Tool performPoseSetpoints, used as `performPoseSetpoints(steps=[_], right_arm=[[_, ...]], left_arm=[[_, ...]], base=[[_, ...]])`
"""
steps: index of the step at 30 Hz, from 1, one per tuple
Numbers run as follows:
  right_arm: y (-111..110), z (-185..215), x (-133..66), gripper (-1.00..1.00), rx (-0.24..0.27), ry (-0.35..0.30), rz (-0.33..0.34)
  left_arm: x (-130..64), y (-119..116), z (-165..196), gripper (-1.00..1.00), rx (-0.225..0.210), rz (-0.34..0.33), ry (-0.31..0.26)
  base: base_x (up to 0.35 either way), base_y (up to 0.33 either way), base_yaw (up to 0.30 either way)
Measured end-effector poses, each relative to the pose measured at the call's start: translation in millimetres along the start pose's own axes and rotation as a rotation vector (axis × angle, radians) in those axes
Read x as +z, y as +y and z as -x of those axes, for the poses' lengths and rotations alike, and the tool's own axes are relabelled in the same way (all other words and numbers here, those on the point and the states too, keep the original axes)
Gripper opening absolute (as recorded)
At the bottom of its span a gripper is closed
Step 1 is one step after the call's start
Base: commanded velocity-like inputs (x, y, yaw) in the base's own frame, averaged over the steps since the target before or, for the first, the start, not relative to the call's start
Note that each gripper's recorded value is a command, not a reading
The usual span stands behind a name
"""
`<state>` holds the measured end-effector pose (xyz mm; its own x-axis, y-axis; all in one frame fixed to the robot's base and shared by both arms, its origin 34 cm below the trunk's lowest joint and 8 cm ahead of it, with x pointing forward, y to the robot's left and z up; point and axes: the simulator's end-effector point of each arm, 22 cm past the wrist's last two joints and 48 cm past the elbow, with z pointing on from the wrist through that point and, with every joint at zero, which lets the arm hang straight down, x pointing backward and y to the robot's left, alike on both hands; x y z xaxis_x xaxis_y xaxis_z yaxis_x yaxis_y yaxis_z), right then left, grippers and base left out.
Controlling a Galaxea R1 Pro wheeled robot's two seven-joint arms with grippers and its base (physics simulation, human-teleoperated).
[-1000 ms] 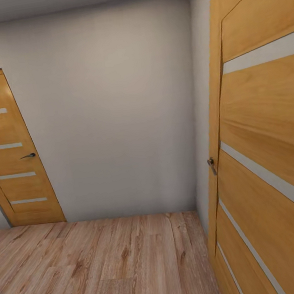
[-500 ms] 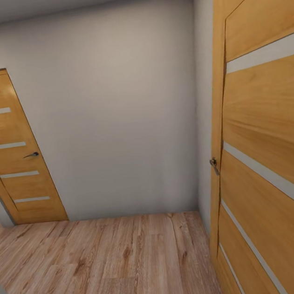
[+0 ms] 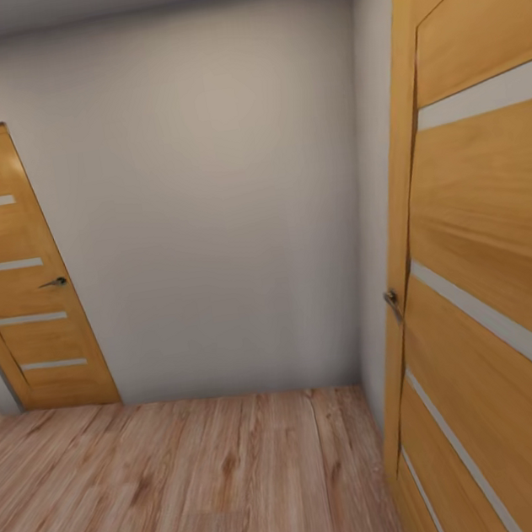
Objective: Move the two storage containers from the living room to the garage. In the garage, place one container on the floor and stack the other container on top of it (either order is fine).
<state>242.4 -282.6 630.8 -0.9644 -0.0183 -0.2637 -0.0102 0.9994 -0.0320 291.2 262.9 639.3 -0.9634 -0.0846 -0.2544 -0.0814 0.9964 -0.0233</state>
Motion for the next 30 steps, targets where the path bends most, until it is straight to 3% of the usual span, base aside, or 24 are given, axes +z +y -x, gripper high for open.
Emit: performPoseSetpoints(steps=[19,30], right_arm=[[0.4,-0.3,0.0,1.0,0.0,0.001,0.001],[0.4,-0.4,0.0,1.0,-0.001,0.002,0.001]], left_arm=[[0.0,1.2,0.2,1.0,0.0,0.002,-0.001],[0.0,1.2,0.3,1.0,0.0,0.002,-0.001]], base=[[0.318,0.001,0.0],[0.319,0.091,0.0]])
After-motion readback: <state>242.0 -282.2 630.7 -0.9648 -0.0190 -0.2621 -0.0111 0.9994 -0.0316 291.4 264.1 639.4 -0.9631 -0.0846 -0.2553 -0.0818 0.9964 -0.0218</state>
